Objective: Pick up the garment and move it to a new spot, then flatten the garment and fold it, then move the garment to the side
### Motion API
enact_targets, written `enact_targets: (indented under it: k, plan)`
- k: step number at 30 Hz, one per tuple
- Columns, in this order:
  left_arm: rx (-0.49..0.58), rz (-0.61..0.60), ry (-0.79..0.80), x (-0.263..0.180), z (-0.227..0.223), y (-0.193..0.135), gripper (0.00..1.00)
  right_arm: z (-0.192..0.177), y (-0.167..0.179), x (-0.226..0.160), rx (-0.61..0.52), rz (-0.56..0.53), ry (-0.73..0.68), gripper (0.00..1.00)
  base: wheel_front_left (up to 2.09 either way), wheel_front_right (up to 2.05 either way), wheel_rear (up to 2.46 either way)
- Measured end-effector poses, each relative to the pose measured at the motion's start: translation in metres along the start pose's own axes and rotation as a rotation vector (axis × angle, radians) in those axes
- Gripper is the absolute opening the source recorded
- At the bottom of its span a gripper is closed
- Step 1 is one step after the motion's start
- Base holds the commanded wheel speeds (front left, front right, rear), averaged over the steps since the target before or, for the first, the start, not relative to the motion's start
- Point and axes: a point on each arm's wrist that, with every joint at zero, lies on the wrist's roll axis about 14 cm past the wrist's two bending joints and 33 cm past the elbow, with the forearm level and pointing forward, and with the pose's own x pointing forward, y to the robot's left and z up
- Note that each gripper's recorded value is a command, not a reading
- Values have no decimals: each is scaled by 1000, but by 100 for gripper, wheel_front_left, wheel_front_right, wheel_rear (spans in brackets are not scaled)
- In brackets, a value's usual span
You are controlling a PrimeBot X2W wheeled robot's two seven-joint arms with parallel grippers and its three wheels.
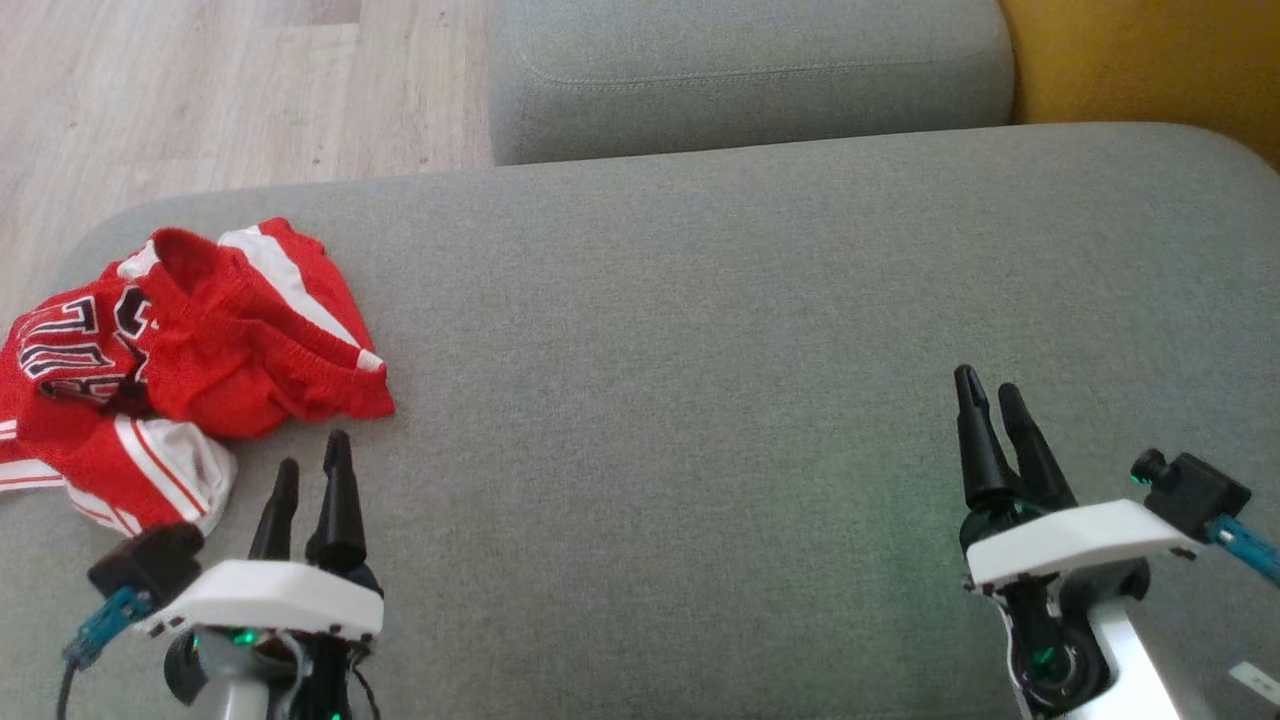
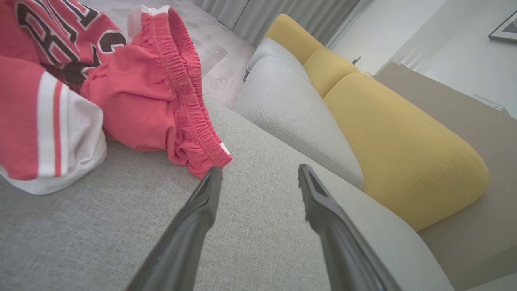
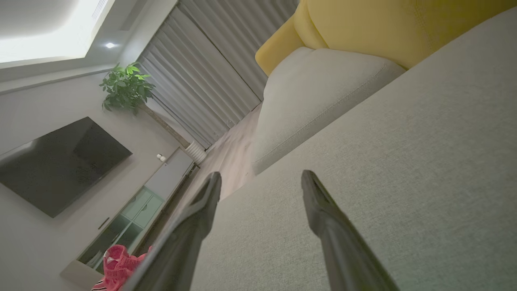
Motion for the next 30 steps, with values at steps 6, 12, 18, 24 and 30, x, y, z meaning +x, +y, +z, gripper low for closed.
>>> enact_targets:
  k: [6, 12, 18, 24, 30]
  plan:
    - [63, -7, -8, 0, 1, -3, 100, 3, 4, 2, -63, 16, -11, 100, 0, 0, 0]
    - [132, -14, -31, 0, 5, -5, 100, 1, 5, 3, -128, 25, -12, 100, 0, 0, 0]
    - [198, -21, -64, 0, 11, -8, 100, 1, 16, 7, -199, 62, -16, 100, 0, 0, 0]
    - [282, -38, -105, 0, 19, -14, 100, 0, 19, 6, -276, 81, -22, 100, 0, 0, 0]
    - [354, -58, -126, 0, 22, -20, 100, 6, 25, 9, -355, 105, -46, 100, 0, 0, 0]
